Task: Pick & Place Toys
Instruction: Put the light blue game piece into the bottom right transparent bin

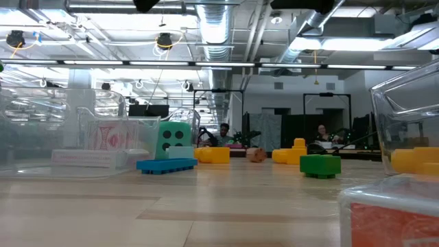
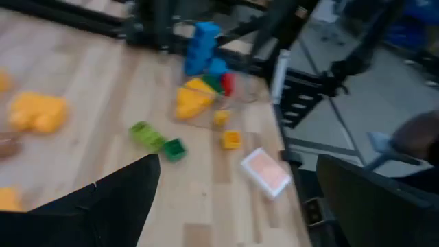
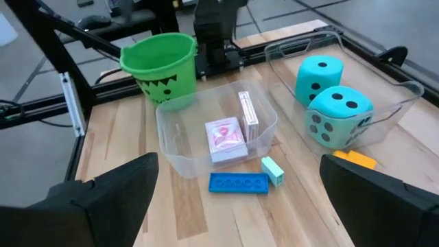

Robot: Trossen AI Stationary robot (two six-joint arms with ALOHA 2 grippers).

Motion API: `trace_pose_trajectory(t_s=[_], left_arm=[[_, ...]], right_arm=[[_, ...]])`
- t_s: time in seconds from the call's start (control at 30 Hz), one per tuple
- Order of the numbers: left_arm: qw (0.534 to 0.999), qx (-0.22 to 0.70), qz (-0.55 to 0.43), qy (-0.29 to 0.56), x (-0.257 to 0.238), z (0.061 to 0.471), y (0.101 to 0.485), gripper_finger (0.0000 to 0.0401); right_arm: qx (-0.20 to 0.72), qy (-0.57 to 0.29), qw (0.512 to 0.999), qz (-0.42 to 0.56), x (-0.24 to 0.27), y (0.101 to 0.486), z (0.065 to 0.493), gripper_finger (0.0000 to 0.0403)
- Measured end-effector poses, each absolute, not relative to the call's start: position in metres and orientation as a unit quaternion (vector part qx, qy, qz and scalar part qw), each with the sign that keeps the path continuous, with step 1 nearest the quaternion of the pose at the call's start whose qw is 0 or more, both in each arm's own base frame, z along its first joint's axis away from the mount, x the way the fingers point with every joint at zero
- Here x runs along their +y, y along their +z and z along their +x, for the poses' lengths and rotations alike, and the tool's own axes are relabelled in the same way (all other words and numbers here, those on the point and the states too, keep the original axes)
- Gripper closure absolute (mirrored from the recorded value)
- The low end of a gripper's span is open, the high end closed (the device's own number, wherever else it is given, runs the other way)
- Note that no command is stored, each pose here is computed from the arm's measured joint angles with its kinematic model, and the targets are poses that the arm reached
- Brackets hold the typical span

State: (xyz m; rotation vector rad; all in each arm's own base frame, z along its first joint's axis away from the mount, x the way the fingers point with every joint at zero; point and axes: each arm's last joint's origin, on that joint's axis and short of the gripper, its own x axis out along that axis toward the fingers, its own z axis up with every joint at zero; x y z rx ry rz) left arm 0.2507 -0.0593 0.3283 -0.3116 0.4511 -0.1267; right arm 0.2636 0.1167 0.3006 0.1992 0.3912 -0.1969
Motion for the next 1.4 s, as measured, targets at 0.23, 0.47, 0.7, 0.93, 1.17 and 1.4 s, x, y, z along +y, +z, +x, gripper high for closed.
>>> trace_pose_trajectory(t_s=[0.23,0.47,0.7,0.93,1.17,1.4], left_arm=[[0.969,0.194,-0.109,-0.104,-0.078,0.268,0.322,0.0018],[0.975,0.222,-0.011,-0.026,-0.083,0.297,0.308,0.0019],[0.936,0.337,0.08,0.059,-0.091,0.341,0.305,0.0019],[0.876,0.456,0.11,0.112,-0.087,0.378,0.279,0.0021],[0.786,0.588,0.136,0.136,-0.063,0.385,0.224,0.0081],[0.779,0.617,0.071,0.087,-0.051,0.389,0.216,0.0161]], right_arm=[[0.194,-0.08,0.972,0.108,0.119,0.309,0.251,0.0007],[0.182,-0.057,0.975,0.111,0.127,0.318,0.238,0.0007],[0.188,-0.065,0.975,0.1,0.127,0.319,0.233,0.0007],[0.193,-0.06,0.974,0.101,0.13,0.318,0.23,0.0007],[0.17,-0.043,0.979,0.1,0.141,0.328,0.212,0.0007],[0.163,-0.036,0.982,0.094,0.147,0.331,0.205,0.0007]])
